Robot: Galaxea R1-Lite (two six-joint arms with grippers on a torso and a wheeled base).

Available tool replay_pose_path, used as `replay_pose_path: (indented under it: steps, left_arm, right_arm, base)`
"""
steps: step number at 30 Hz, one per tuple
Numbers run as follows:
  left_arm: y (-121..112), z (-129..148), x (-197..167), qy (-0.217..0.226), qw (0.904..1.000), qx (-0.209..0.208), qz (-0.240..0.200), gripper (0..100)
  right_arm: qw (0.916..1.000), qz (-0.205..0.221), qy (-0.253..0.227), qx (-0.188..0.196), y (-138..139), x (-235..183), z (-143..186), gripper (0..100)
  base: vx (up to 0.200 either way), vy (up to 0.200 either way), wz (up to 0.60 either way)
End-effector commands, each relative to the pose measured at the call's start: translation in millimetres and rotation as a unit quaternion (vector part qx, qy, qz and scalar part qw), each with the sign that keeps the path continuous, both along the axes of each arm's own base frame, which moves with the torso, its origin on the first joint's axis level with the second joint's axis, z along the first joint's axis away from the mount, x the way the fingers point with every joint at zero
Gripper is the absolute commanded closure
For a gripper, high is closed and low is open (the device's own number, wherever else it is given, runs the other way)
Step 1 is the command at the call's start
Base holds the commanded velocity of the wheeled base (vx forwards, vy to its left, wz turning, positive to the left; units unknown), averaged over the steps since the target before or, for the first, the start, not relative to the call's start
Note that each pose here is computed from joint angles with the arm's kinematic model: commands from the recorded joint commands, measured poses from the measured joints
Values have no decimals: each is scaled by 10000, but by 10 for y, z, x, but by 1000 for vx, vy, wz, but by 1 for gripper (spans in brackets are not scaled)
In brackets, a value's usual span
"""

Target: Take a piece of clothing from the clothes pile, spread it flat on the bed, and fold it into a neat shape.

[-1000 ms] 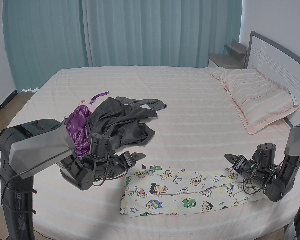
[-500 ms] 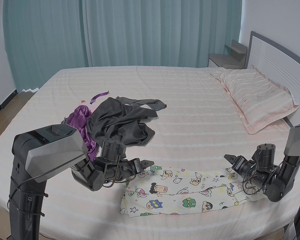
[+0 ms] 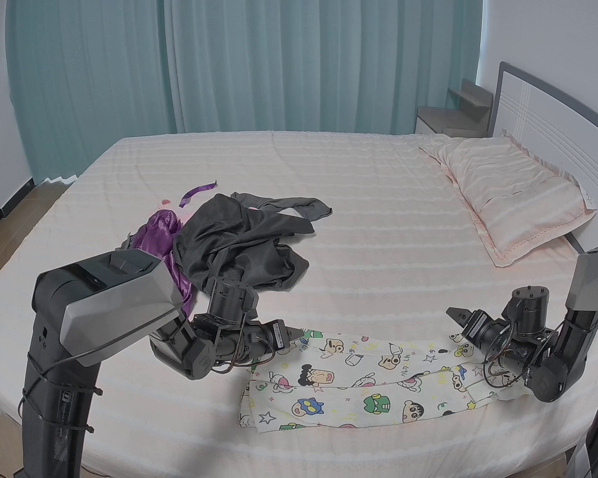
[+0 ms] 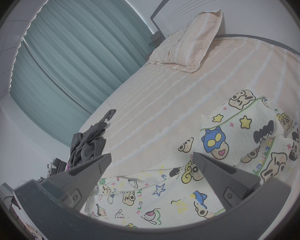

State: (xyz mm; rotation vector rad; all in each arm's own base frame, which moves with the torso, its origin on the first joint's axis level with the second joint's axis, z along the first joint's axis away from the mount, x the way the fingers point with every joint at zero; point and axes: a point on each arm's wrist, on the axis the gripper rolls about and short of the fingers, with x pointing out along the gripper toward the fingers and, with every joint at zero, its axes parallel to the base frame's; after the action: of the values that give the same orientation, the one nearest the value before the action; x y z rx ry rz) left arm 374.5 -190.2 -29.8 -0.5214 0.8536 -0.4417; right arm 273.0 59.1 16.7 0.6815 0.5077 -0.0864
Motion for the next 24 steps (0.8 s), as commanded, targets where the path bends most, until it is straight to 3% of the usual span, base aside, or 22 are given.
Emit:
replay_pose_path:
  steps: [1, 8, 24]
  left_arm:
    - [12, -29, -13, 105, 9999, 103, -22, 100]
    - [69, 27, -22, 138, 9997, 161, 79, 100]
    - [230, 553, -342, -65, 9999, 43, 141, 100]
  right_arm:
    - [10000, -7, 12, -2, -3, 5, -8, 0]
    - [10000, -30, 6, 13, -10, 10, -6, 0]
    - [10000, -45, -2, 14, -18, 12, -5, 0]
  base:
    - [0, 0, 0]
    - [0, 0, 0]
    - [0, 0, 0]
